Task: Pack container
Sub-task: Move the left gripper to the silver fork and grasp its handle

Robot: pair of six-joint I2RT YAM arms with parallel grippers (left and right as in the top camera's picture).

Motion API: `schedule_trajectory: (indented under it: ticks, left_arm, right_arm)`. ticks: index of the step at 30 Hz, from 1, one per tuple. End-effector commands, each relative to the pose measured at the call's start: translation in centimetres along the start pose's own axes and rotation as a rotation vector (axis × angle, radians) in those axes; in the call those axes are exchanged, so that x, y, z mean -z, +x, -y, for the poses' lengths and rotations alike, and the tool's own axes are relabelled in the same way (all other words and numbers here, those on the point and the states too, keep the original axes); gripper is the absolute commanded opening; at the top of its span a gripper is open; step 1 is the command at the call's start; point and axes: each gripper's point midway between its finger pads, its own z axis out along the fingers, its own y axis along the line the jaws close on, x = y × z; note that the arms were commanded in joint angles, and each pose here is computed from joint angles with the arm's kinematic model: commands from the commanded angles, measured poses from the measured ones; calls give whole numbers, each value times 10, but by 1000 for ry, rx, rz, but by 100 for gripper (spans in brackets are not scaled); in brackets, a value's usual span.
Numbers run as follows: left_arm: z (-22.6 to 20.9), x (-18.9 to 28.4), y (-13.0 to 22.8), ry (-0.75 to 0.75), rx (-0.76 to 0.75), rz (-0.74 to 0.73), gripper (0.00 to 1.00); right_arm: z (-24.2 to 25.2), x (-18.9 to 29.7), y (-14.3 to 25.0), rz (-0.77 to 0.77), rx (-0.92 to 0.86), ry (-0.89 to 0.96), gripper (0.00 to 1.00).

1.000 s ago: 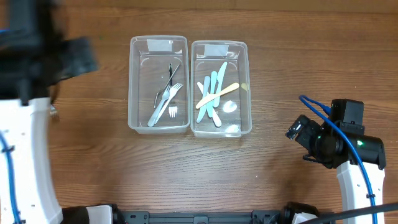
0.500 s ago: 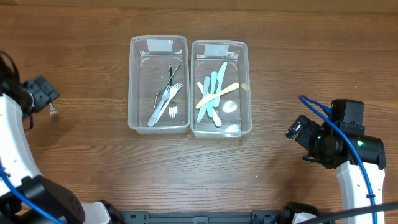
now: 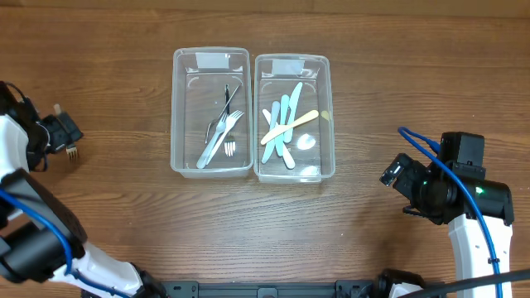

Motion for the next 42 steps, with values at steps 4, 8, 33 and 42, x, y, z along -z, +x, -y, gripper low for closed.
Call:
schedule_trajectory:
  ticks: [4, 8, 33, 42]
  left_arm:
    - [1, -23, -30, 8, -80, 32, 100]
    - [2, -31, -42, 8, -93, 74, 100]
    - [13, -81, -19, 17, -129, -40, 82]
    - [12, -81, -16, 18, -128, -52, 41]
  right_arm:
    - [-3, 1, -1, 6, 8, -11, 100]
    - [-3, 1, -1, 6, 8, -11, 100]
    - [-3, 1, -2, 9, 9, -12, 100]
    - [-3, 1, -2, 10, 9, -12, 100]
